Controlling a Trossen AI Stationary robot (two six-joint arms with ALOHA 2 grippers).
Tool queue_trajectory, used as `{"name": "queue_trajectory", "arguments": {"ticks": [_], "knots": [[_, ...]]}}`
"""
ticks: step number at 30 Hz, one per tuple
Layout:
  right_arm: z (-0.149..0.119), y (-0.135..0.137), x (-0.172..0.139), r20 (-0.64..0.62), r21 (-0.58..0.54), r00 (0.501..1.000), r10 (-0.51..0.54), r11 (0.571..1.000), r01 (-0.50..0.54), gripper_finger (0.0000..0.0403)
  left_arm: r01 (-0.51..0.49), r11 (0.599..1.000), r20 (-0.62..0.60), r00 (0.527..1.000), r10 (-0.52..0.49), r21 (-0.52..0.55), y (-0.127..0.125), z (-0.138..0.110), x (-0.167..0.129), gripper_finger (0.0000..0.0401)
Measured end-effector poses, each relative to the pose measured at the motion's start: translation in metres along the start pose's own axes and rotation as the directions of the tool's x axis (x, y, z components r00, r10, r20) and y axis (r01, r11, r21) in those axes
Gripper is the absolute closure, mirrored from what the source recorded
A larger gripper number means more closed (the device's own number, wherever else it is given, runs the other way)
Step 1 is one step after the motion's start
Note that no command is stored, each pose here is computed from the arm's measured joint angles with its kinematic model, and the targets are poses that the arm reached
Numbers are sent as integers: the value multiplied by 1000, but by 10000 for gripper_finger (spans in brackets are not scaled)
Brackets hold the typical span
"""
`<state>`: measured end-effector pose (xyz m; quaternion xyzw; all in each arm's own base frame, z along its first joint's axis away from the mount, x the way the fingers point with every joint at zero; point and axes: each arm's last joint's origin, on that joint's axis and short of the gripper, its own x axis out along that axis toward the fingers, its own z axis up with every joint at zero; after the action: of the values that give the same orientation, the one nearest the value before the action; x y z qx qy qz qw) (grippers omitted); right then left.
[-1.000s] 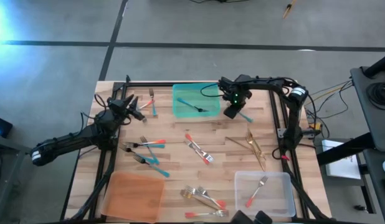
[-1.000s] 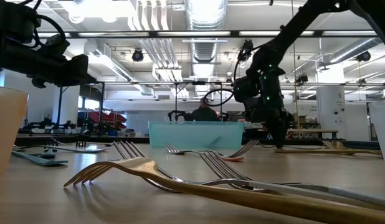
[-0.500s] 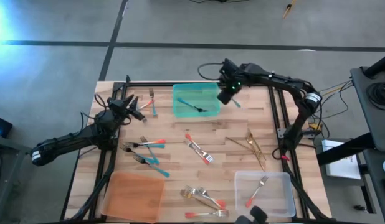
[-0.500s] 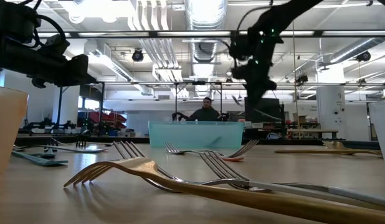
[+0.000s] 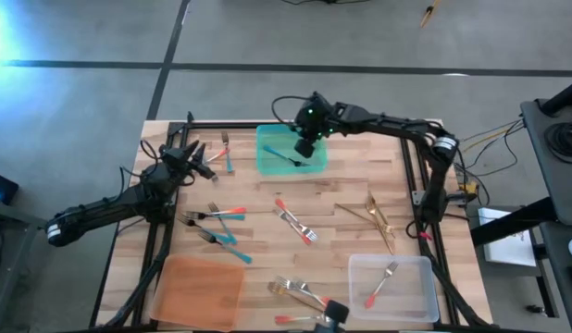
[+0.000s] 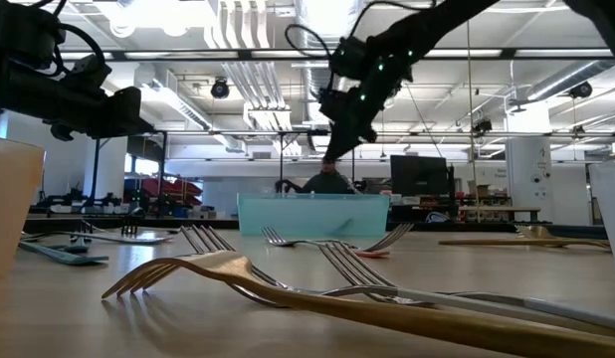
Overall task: Sort silverware by color (type)
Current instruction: Put the blue fork into the blue bin
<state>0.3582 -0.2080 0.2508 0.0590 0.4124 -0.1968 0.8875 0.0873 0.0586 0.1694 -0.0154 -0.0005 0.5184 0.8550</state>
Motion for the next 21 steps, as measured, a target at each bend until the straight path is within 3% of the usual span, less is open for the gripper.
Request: {"name": "queue_trajectory", "arguments": {"ticks": [12,21], "knots": [[-18,1,53,-77,-42,997,29,999,-32,394,0,1000,0,1000,0,-1,0,0,0,304],[-10,0,61,-65,-26,997,35,999,-37,376,0,1000,0,1000,0,-1,0,0,0,304]]}}
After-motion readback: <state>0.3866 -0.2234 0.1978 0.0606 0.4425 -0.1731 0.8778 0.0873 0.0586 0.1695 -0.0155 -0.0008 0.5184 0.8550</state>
